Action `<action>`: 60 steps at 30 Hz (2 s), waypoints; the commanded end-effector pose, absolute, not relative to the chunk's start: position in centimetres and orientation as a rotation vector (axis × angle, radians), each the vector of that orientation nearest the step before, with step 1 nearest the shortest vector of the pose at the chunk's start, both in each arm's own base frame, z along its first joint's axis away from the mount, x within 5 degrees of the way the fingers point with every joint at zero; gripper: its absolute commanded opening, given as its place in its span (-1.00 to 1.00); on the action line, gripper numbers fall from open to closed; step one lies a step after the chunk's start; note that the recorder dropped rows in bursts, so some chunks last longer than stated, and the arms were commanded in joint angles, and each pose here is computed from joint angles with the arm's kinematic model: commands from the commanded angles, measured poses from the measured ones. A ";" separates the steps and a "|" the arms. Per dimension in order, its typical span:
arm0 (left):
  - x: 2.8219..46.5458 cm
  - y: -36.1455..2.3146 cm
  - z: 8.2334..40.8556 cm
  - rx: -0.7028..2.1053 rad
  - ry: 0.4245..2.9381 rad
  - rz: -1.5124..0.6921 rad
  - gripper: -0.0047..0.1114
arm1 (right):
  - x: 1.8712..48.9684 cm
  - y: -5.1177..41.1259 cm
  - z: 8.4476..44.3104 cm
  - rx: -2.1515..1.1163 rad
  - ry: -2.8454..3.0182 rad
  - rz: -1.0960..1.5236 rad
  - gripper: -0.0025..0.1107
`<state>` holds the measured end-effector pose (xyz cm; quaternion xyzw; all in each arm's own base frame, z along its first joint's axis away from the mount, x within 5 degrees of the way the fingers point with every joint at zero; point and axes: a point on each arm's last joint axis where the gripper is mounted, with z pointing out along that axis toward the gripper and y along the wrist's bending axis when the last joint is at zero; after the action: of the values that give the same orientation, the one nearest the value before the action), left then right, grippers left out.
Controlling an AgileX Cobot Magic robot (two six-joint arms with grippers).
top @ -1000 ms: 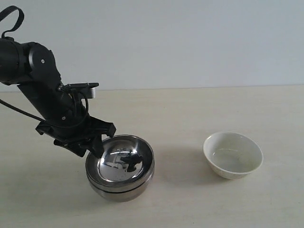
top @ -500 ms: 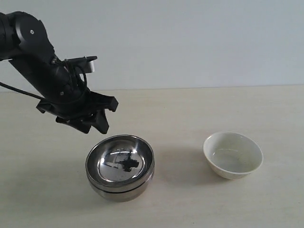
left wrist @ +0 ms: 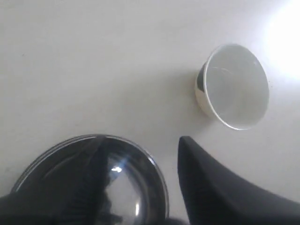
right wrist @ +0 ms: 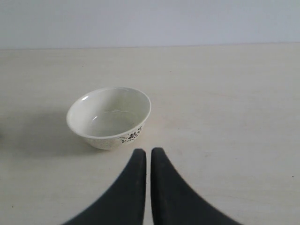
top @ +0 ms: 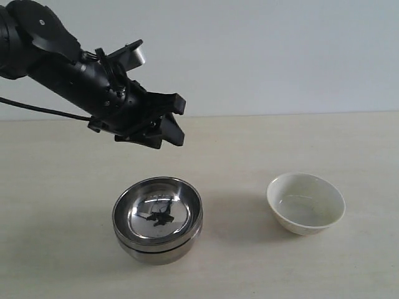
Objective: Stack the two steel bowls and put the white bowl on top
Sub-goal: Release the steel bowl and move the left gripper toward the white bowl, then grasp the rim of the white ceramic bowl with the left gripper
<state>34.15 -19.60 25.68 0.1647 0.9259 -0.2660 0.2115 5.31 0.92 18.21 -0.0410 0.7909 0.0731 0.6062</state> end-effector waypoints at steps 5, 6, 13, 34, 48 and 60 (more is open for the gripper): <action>32.4 -23.3 26.4 0.564 2.478 -0.772 -0.15 | 5.3 0.9 18.3 -0.100 1.819 0.160 -0.96; 32.3 -23.5 26.4 0.570 2.478 -0.774 -0.15 | 5.3 0.9 18.3 -0.100 1.819 0.160 -0.96; 30.4 -25.5 26.3 0.680 2.491 -0.798 -0.15 | 5.3 0.9 18.3 -0.100 1.819 0.160 -0.96; 32.6 -29.8 23.4 0.746 2.548 -0.826 -0.15 | 5.3 0.9 18.3 -0.100 1.819 0.160 -0.96; 35.1 -31.9 20.9 0.737 2.574 -0.661 -0.15 | 5.3 0.9 18.3 -0.100 1.819 0.160 -0.96; 36.1 -34.8 18.5 0.766 2.563 -0.669 -0.15 | 5.3 0.9 18.3 -0.100 1.819 0.160 -0.96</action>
<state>36.16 -33.83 18.48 0.2683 0.9162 -0.2354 0.1823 5.31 0.92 18.21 -0.0410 0.7909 0.0731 0.6062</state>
